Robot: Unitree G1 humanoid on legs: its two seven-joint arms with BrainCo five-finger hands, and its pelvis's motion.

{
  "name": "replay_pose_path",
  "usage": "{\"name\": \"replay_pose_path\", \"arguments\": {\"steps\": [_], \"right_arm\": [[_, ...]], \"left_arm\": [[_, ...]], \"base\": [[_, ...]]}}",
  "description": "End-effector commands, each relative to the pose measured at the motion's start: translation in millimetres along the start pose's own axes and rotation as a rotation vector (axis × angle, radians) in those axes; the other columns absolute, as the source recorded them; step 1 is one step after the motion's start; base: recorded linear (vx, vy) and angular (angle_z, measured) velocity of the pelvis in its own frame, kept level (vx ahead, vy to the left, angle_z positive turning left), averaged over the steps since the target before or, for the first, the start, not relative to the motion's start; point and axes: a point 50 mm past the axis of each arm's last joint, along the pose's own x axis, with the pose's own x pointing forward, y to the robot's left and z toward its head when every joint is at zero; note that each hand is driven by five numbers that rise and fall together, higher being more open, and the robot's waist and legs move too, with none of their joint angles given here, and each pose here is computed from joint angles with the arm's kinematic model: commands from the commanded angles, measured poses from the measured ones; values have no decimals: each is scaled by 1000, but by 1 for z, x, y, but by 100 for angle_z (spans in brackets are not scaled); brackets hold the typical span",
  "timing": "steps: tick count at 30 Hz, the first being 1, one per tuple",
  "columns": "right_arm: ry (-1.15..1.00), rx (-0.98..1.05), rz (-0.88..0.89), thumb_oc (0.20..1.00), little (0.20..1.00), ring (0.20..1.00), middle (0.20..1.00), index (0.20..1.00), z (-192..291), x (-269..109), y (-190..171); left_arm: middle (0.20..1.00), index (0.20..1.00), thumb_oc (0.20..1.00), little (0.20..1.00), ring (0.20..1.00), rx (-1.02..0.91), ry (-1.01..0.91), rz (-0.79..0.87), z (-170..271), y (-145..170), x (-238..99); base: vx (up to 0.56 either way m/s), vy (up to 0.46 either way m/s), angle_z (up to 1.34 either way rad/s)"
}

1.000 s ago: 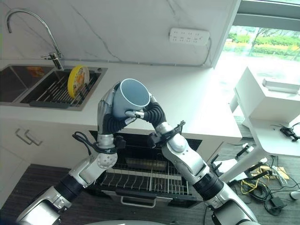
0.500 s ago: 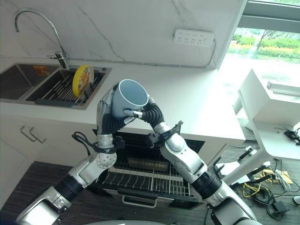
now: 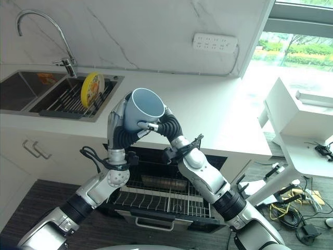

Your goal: Place the dishes in the dishwasher.

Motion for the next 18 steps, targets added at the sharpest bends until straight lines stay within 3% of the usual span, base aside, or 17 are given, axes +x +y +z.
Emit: {"name": "replay_pose_path", "arguments": {"steps": [1, 18], "right_arm": [[-432, 164, 150, 200, 200, 200, 200, 200, 86, 38, 48], [-635, 231, -235, 200, 200, 200, 200, 200, 102, 9, -17]], "left_arm": [[1000, 1000, 1000, 1000, 1000, -164, -177, -313, 40, -49, -22], [1000, 1000, 1000, 1000, 1000, -86, -100, -258, 25, -36, -21]], "base": [[0, 0, 0], [6, 2, -1]]}}
